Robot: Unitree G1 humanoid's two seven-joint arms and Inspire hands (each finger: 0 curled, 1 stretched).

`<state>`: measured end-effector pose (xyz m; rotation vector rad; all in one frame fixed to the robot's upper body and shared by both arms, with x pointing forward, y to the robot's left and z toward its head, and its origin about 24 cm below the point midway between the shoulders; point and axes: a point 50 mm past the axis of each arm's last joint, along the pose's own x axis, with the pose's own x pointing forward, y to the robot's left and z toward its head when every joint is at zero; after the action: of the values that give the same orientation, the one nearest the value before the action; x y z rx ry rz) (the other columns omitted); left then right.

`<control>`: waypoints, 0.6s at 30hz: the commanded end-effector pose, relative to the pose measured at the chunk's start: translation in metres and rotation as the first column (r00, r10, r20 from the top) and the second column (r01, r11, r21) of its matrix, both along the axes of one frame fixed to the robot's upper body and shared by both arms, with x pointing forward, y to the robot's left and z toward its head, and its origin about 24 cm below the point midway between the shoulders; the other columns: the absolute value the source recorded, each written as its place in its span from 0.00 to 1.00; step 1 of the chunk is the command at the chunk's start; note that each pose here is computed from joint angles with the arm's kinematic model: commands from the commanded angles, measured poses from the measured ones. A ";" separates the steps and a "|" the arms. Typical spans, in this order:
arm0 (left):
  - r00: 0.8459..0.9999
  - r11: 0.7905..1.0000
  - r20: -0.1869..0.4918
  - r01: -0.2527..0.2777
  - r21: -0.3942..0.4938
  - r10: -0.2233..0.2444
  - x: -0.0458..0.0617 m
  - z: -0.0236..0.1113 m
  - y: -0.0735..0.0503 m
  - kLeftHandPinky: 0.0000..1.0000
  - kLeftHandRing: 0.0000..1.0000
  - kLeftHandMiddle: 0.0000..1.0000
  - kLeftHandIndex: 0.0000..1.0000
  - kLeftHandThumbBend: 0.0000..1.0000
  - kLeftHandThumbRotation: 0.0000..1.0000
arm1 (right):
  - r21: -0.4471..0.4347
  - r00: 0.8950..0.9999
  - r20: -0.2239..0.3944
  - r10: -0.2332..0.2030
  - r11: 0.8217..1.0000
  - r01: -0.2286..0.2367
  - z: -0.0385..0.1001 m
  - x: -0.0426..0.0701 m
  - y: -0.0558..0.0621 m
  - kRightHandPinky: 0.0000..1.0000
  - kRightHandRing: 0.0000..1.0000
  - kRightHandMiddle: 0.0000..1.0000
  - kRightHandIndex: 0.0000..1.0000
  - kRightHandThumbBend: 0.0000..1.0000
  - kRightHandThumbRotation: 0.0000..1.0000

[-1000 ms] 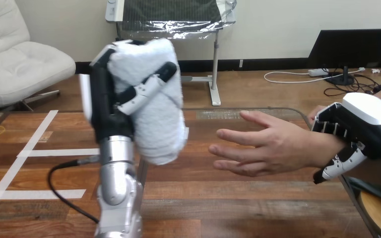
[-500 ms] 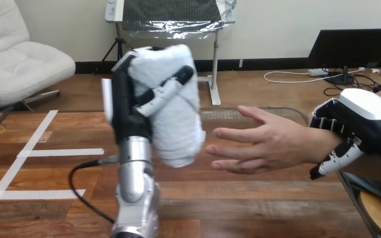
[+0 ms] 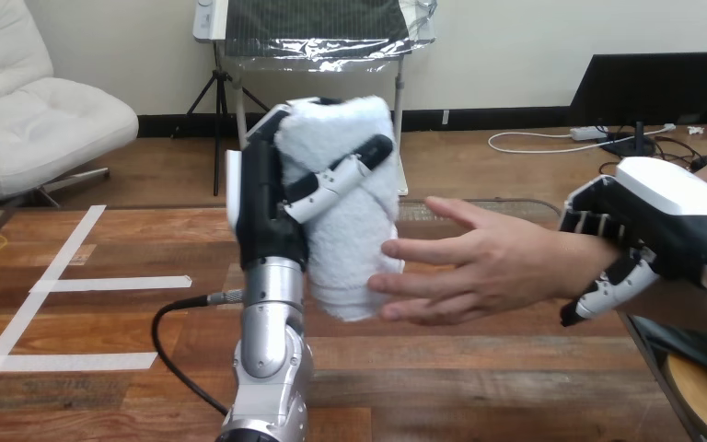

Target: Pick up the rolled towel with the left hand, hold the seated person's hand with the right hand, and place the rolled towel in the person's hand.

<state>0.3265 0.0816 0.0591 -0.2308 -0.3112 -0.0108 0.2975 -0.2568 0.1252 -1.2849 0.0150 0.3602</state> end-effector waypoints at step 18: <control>0.969 0.979 0.190 0.176 -0.098 -0.156 0.009 0.058 -0.064 0.32 0.38 0.42 0.44 0.70 0.00 | 0.078 0.996 0.059 0.074 0.994 -0.079 0.021 0.017 0.041 0.31 0.37 0.44 0.46 0.94 0.03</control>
<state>0.3252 0.0767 0.0526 -0.2444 -0.2783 -0.0365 0.3025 -0.2375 0.1279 -1.2562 -0.0202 0.3915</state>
